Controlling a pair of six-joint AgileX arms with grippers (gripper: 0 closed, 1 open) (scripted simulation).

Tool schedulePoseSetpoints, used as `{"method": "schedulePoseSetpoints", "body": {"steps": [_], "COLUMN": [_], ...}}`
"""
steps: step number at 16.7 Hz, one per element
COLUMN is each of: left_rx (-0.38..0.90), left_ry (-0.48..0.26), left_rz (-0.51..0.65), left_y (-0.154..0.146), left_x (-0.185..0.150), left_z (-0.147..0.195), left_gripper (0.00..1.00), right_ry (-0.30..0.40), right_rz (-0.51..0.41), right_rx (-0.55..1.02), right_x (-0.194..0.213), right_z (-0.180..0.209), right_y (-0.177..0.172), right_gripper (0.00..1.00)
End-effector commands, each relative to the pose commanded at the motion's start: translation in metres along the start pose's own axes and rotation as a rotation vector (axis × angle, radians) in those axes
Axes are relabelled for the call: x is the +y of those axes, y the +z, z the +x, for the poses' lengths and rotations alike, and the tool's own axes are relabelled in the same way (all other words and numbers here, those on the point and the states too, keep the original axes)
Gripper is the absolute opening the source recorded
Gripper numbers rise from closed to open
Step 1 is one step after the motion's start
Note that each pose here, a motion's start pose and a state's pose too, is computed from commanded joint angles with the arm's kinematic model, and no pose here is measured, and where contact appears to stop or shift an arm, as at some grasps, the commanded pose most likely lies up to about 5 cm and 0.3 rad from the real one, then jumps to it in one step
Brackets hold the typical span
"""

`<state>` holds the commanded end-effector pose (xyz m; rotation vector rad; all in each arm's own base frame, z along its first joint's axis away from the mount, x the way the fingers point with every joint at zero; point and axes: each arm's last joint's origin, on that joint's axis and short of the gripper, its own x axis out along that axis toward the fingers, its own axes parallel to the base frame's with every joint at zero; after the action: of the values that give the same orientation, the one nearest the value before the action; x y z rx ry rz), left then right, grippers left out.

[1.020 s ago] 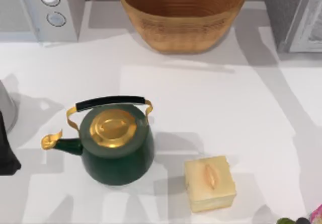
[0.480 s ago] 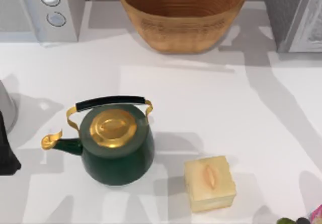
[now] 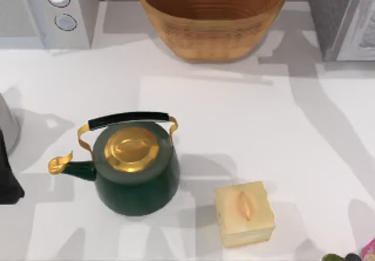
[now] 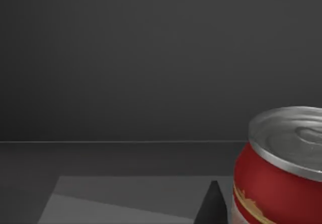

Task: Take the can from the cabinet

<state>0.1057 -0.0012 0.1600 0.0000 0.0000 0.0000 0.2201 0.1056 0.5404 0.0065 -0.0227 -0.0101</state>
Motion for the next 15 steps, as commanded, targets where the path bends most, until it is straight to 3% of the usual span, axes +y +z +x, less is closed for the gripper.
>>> {"method": "schedulePoseSetpoints", "body": {"steps": [4,7,15], "left_rx": [0.000,0.000,0.000], "left_ry": [0.000,0.000,0.000], "left_rz": [0.000,0.000,0.000], "left_y": [0.000,0.000,0.000], "left_x": [0.000,0.000,0.000], "left_z": [0.000,0.000,0.000], "left_gripper": [1.00,1.00,1.00], "right_ry": [0.003,0.002,0.003], "right_rz": [-0.002,-0.013,-0.023], "right_rx": [-0.001,0.021,0.100], "right_x": [-0.025,-0.048,-0.095], "right_z": [-0.023,-0.045,-0.103], "right_y": [-0.024,-0.066,-0.253], "right_gripper": [0.00,0.00,0.00]}}
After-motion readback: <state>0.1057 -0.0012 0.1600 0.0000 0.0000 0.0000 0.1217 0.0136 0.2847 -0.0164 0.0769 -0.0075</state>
